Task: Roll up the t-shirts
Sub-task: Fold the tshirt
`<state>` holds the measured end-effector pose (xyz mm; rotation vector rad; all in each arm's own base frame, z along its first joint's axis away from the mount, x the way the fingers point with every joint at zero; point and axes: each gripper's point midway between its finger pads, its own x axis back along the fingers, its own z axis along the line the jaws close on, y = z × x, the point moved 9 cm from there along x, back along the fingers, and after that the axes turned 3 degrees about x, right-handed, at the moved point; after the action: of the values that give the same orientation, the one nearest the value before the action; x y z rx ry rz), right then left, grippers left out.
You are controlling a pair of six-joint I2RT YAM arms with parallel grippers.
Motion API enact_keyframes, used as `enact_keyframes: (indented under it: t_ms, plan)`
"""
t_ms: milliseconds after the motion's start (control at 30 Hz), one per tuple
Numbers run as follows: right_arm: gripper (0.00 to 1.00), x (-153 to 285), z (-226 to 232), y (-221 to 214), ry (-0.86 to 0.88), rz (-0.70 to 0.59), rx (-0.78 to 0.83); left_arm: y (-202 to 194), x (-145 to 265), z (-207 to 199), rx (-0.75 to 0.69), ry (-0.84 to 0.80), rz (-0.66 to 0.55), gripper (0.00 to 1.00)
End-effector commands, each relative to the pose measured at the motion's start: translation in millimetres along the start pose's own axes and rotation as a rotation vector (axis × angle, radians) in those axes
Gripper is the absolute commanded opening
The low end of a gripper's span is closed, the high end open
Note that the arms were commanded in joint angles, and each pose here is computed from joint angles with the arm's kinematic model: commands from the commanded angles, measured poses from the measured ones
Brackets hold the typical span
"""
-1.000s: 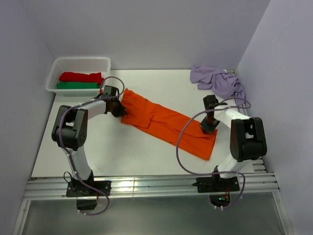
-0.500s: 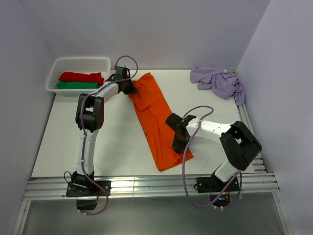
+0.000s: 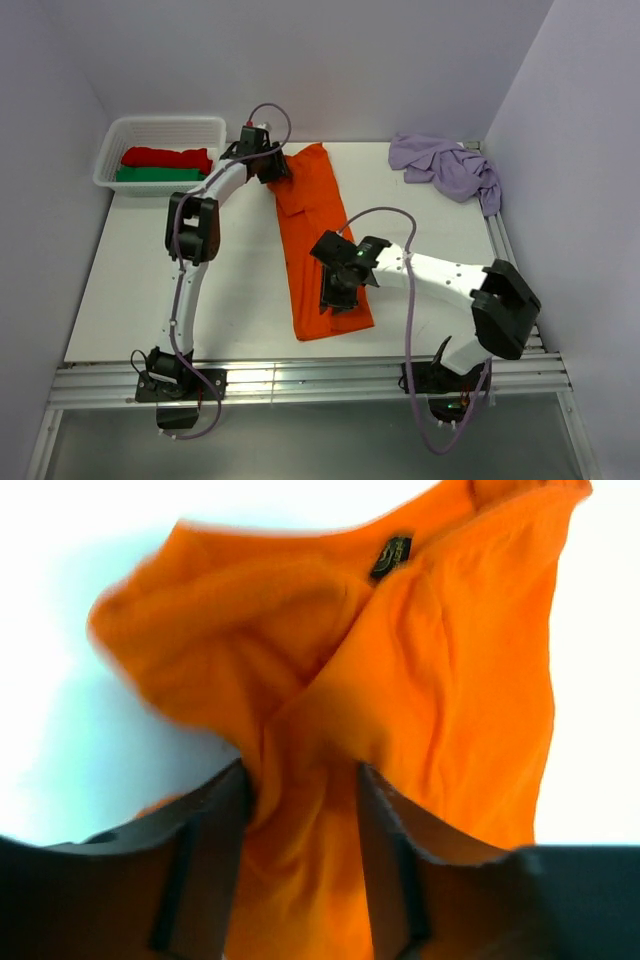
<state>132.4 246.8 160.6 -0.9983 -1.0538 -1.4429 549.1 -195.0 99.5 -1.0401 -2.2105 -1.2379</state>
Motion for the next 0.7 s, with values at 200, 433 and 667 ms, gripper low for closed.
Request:
enact_keyframes:
  t_ms: [200,433,667]
  plan:
    - [0.48,29,-36,45,0.035,-0.184,-0.053,12,102,3,-0.030,0.130,-0.042,0.61]
    - [0.54,7,-84,64,0.031,-0.195,-0.103,0,164,-4,-0.024,0.161,-0.054,0.63]
    - [0.53,-27,-97,53,0.012,-0.134,-0.113,-64,200,-9,0.093,0.113,0.040,0.60]
